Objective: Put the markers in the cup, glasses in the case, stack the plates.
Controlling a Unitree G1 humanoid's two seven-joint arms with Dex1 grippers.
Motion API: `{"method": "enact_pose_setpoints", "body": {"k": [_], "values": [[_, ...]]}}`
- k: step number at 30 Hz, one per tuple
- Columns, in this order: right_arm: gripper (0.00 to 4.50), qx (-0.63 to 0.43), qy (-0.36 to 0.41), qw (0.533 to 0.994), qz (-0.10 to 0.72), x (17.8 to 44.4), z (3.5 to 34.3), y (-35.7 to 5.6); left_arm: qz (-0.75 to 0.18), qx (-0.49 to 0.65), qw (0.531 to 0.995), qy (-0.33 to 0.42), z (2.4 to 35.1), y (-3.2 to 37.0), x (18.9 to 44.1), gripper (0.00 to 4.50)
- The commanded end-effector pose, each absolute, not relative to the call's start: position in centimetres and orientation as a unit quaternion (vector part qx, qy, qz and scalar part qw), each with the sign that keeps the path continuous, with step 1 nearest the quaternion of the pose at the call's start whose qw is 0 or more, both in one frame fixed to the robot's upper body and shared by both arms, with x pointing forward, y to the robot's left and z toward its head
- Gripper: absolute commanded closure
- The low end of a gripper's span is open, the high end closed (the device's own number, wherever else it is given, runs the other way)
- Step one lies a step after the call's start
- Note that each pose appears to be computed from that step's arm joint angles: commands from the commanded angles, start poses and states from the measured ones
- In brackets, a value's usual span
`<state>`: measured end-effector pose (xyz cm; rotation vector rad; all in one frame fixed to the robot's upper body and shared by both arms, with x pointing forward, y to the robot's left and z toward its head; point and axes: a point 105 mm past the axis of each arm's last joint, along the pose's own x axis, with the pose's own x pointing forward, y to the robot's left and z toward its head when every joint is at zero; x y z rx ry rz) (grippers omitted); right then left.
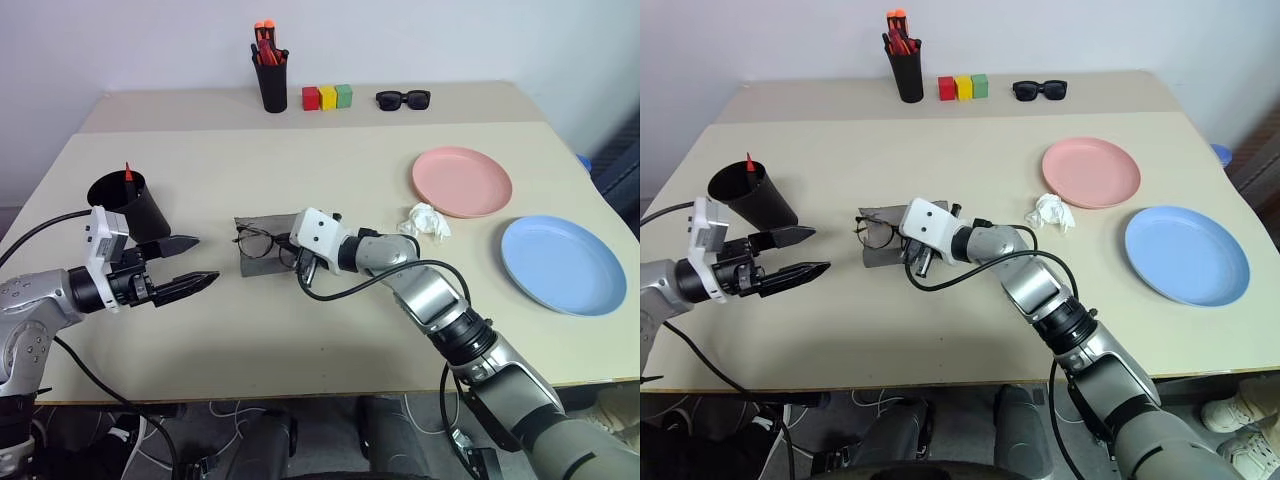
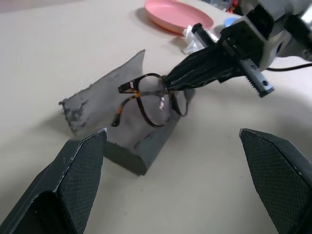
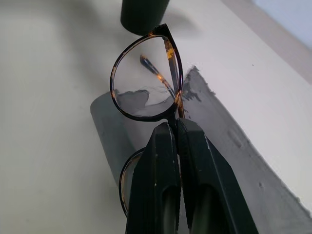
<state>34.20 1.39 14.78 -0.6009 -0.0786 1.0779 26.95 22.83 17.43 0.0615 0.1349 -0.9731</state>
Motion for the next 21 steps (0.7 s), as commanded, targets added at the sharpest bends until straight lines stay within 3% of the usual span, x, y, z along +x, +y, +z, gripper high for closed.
{"method": "enact_pose_setpoints", "body": {"k": [1,11,21], "values": [[4.47,-0.29,-0.062,0.82,0.49,34.9,16.5,1.0,-0.471,0.045,0.88,0.036,19.1,22.5,26.9,0.0],[4.47,-0.264,-0.139,0.802,0.518,34.0,22.3,2.1,-0.48,0.048,0.875,0.03,20.4,20.9,27.6,0.0],[4.47,-0.347,-0.155,0.775,0.505,35.6,17.7,3.0,-0.484,0.044,0.873,0.026,21.4,19.2,27.7,0.0]]}}
